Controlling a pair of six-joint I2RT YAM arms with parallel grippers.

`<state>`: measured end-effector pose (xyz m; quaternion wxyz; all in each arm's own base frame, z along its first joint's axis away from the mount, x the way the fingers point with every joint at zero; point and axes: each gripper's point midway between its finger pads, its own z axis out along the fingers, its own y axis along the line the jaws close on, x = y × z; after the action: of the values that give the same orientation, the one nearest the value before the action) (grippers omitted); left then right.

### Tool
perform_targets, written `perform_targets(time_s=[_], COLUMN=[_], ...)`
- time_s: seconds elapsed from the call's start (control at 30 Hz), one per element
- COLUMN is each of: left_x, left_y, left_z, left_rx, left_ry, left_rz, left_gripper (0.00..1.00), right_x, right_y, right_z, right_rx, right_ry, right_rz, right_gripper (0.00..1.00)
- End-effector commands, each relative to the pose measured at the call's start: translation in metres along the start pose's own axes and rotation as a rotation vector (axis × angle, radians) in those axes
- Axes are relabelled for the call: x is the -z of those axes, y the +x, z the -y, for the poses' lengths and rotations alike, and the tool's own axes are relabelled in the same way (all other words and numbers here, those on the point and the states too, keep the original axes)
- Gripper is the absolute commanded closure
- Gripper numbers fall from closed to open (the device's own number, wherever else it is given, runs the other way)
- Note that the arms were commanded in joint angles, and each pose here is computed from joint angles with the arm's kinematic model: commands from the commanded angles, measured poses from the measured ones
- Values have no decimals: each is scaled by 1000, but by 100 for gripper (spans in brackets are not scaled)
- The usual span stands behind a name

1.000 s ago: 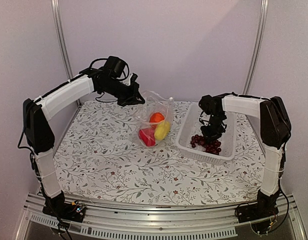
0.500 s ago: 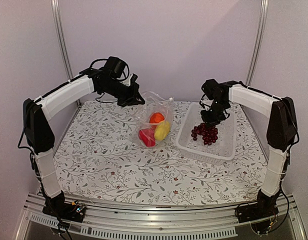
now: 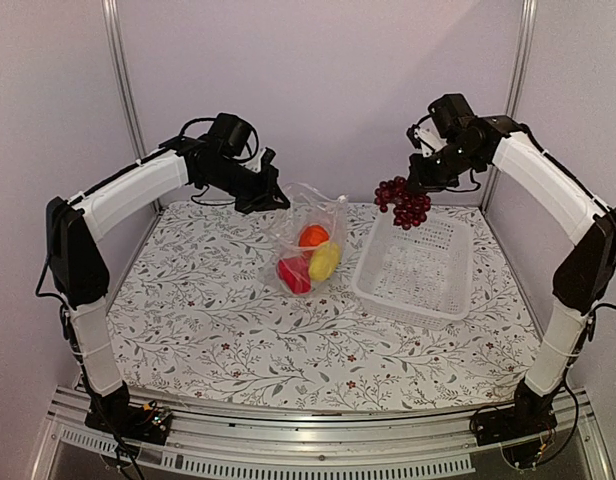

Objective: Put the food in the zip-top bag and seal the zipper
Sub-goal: Place the fake fruit in the zipper food storage bag.

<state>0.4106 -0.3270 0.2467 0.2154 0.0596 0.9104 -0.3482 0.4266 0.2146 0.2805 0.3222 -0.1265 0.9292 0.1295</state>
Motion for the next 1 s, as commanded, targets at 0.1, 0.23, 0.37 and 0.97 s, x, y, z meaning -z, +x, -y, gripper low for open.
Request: perform_targets(time_s=[0.1,0.23,0.37,0.97], left_x=[6,5,3,14], left_y=[-5,-5,-4,-18], left_z=[3,3,4,20], left_rx=[11,17,22,26], left_ry=[16,17,20,42], left_rz=[13,13,8,71], left_gripper=[100,100,100,100], right_x=[92,114,130,92], right_y=[-57,-63,-64,-9], right_z=[-62,-90,-116,-181], right_rx=[18,24,15,0], right_ry=[-332,-508,-661,-750], right_rz=[233,260,270,33], right_gripper=[100,100,100,100])
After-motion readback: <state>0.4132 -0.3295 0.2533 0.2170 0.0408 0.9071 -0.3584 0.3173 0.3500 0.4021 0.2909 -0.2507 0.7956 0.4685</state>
